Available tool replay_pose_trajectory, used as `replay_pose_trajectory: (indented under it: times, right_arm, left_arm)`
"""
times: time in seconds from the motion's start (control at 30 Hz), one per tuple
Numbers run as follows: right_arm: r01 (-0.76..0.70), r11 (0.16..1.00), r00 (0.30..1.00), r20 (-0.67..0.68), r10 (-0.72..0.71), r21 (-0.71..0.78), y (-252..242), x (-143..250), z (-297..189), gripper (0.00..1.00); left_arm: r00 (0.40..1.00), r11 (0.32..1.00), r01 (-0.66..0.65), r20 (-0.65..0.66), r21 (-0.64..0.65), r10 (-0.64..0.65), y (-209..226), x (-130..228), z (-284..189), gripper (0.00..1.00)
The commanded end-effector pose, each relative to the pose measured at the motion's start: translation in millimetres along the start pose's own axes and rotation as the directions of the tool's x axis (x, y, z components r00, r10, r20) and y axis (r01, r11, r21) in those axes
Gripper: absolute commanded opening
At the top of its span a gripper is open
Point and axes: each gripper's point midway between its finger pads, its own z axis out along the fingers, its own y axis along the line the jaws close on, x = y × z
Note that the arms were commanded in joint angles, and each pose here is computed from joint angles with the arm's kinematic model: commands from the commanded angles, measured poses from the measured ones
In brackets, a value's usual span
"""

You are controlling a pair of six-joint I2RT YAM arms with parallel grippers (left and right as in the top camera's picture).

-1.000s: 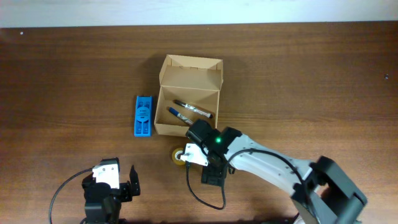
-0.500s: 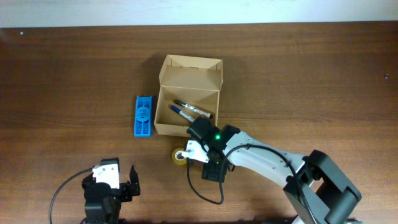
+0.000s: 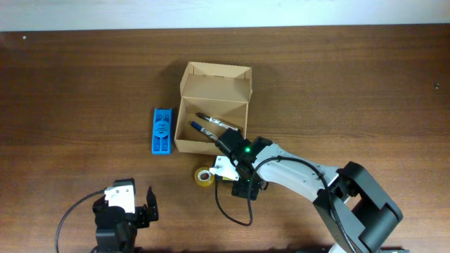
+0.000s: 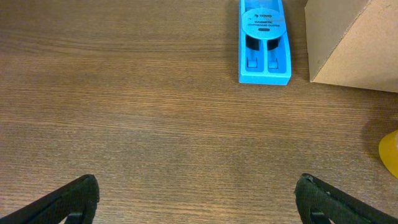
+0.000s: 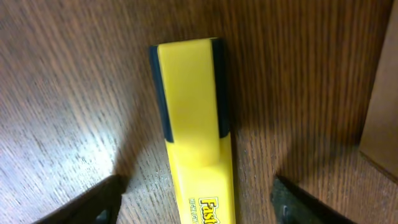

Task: Pack container
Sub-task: 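Move the right gripper to the yellow highlighter and grasp it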

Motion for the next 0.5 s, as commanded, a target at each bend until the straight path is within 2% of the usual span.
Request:
replay_pose_trajectory:
  times: [0.0, 0.03, 0.13, 0.47]
  right_arm:
    - [-0.005, 0.998, 1.000, 0.012, 0.006, -0.059, 10, -3, 6, 0.51]
    - [-0.004, 0.997, 1.000, 0.020, 0.006, -0.072, 12, -4, 6, 0.42]
    - [-0.004, 0.994, 0.999, 0.040, 0.008, -0.105, 18, -8, 5, 0.31]
    - [-0.041, 0.985, 0.997, 0.061, 0.051, -0.165, 28, -12, 4, 0.30]
  left_arm:
    - [1.000, 1.000, -0.021, 0.001, -0.005, 0.021, 1, 1, 1, 1.00]
    - [1.000, 1.000, -0.021, 0.001, -0.005, 0.021, 1, 1, 1, 1.00]
    - [1.000, 1.000, -0.021, 0.001, -0.005, 0.021, 1, 1, 1, 1.00]
    - [1.000, 1.000, -0.021, 0.001, -0.005, 0.021, 1, 1, 1, 1.00]
